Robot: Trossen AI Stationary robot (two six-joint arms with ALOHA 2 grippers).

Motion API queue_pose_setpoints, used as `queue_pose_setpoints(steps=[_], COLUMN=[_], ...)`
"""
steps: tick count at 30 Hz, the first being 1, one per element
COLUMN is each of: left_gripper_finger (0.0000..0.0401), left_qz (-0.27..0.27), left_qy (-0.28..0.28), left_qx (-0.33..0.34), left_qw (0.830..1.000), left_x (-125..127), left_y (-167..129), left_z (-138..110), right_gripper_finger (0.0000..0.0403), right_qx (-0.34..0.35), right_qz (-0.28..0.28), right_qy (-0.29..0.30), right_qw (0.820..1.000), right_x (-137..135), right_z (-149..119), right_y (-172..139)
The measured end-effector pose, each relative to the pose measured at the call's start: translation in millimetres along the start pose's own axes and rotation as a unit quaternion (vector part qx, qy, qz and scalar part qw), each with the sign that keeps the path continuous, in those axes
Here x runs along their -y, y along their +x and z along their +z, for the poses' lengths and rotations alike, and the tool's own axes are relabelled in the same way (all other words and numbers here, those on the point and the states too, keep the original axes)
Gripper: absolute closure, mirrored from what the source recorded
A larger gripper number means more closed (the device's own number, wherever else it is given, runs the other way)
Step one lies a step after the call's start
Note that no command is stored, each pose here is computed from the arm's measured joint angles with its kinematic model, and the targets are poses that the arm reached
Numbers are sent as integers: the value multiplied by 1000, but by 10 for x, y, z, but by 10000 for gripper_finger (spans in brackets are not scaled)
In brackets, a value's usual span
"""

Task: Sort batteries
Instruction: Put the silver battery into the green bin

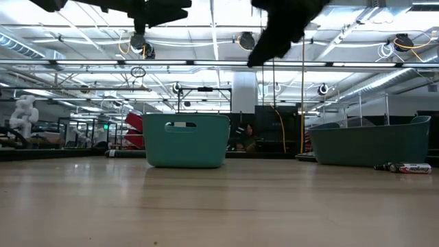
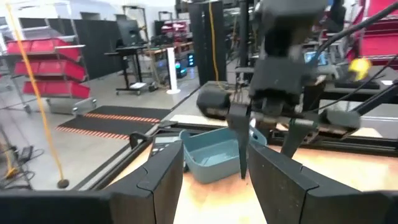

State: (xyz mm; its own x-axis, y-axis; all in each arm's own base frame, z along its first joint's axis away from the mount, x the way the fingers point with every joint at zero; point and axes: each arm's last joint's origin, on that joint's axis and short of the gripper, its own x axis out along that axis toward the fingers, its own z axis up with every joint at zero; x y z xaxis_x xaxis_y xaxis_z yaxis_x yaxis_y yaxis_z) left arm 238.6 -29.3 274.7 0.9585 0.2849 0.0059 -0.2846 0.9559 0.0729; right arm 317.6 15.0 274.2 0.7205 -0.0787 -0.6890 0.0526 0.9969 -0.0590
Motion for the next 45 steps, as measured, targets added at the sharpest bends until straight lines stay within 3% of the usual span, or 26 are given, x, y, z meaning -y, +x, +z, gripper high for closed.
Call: queue_pose_setpoints(steps=[5,11,16,24,28,32,38,45], left_gripper_finger=[215,215,215,215,215,215,215,215], left_qz=[-10,10,30,39,17,-9,-10,0], left_qy=[-1,6,3,2,3,10,31,35], left_qx=[-7,-31,-32,-32,-19,0,7,52], left_qw=[1000,999,999,999,1000,1000,999,998], left_x=[-113,-229,-323,-374,-362,-348,-352,-380], left_y=[56,94,121,135,155,173,178,178], left_z=[-25,-91,-97,-97,-8,105,137,227], right_gripper_finger=[241,241,241,241,241,241,241,246], right_qx=[40,68,62,-26,-88,-156,-274,-326], right_qz=[-6,-22,47,58,26,76,78,51], right_qy=[27,3,-5,-1,-1,8,43,63], right_qw=[999,997,997,998,996,985,957,942], right_x=[211,343,273,89,3,-177,-456,-623], right_z=[-392,-457,-475,-534,-337,-280,-595,-904], right_y=[42,-57,4,208,8,-194,-214,-193])
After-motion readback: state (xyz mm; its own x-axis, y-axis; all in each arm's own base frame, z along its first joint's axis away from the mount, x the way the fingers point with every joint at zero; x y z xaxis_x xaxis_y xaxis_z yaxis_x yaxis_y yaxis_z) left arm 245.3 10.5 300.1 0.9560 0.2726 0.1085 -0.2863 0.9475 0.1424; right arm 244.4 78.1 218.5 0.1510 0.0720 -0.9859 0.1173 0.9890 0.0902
